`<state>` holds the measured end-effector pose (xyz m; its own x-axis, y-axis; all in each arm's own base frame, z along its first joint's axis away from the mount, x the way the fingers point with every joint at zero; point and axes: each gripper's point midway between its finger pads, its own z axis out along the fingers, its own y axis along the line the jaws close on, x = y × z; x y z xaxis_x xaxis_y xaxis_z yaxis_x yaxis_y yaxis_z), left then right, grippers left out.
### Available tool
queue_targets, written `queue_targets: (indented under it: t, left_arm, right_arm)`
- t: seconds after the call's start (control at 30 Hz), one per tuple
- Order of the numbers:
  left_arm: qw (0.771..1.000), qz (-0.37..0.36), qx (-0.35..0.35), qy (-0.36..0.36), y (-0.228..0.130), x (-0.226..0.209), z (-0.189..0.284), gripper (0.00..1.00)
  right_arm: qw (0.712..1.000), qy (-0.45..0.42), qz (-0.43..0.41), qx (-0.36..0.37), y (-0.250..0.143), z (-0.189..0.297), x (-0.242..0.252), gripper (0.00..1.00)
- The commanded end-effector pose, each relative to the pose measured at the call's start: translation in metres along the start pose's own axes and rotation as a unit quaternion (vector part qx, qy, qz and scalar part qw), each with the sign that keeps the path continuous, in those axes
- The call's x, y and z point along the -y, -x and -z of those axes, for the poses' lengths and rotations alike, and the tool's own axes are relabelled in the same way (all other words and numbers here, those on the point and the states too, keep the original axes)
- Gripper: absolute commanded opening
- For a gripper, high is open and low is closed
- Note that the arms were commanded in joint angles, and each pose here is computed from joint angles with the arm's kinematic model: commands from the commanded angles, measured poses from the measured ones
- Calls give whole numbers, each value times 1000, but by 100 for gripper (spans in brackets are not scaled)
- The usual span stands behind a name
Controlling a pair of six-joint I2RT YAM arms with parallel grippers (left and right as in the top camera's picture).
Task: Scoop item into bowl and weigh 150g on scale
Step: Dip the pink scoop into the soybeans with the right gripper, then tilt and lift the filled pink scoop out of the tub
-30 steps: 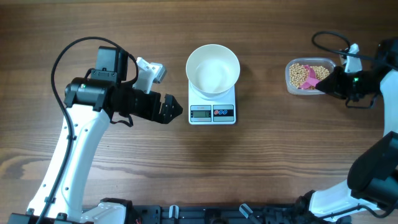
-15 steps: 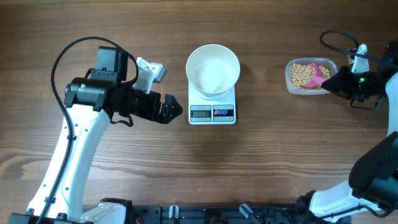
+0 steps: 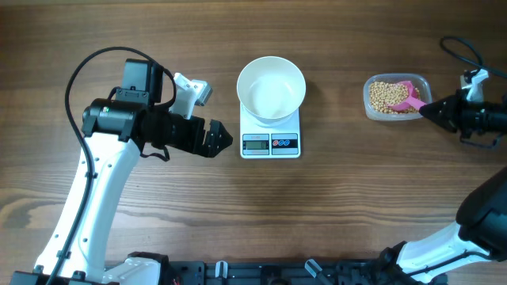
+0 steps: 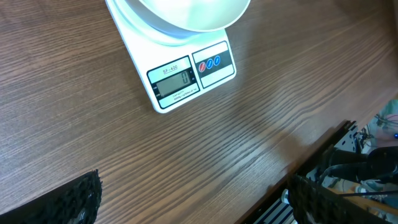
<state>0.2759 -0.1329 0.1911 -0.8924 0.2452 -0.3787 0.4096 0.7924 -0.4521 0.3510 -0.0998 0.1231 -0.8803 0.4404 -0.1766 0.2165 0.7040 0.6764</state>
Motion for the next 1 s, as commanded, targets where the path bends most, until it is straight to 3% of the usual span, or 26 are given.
queue_targets:
  t: [0.0, 0.37, 0.97]
  left_arm:
    - [1000, -2, 2, -12, -1, 6, 1, 100]
    - [1000, -2, 2, -12, -1, 6, 1, 100]
    - [1000, -2, 2, -12, -1, 6, 1, 100]
  right_arm:
    - [999, 42, -5, 4, -2, 1, -5, 4]
    - [997, 66, -37, 24, -1, 18, 2, 4]
    - [986, 162, -17, 29, -12, 31, -30, 4]
